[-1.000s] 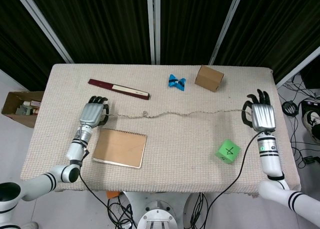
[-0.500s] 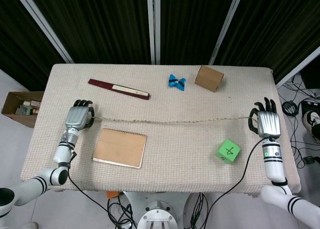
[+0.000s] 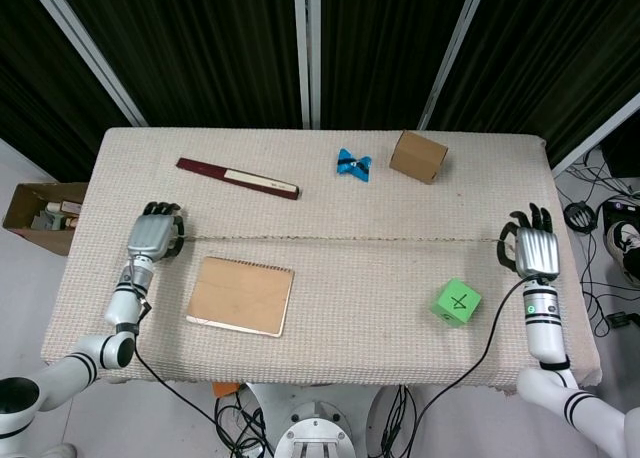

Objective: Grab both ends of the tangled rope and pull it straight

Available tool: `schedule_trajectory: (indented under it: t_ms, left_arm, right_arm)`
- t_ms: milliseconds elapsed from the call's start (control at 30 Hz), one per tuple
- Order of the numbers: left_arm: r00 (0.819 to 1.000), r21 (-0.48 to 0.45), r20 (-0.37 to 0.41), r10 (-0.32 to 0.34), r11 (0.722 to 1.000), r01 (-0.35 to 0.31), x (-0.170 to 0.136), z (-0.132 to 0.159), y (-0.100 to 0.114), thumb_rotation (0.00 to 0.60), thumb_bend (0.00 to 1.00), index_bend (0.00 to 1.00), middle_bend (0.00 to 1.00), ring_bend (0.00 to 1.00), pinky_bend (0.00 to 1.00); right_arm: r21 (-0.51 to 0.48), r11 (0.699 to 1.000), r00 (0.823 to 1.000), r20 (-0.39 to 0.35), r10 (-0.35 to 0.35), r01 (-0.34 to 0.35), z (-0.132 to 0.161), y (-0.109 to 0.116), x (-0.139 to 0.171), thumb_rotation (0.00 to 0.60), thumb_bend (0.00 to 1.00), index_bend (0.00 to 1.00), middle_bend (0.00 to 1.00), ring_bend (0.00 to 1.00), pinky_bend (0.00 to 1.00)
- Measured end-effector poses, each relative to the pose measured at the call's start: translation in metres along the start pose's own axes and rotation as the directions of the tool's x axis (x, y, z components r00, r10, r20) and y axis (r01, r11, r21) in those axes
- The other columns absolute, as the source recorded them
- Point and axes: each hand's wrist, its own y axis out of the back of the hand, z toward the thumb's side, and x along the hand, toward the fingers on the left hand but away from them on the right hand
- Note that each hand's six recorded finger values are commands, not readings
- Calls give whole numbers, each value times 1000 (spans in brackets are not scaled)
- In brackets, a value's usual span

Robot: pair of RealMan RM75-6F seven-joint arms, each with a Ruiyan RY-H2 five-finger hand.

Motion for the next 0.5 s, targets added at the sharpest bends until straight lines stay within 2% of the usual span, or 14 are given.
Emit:
schedule_trajectory:
  t_ms: [67,300,500]
  left_arm:
    - [1000,1,-2,2,1000,-2,0,0,-1,600,526,589,187,106,95]
    - [1000,11,-3,13,1000,-13,-3,0,-2,600,440,393,175,106,96]
    - [999,-4,-5,49,999,-50,-11,-5,9,600,392,320,163,106,97]
  right_arm:
    - [-8,1000,1000,1,2,-2,0,-3,-1,600,433,537,228,0,0]
    - [-33,999,1000,-8,17,-18,3,-13,0,600,262,226,168,0,0]
    - [-71,997,999,-29,-12,10,7,-2,5,600,252,205,166,0,0]
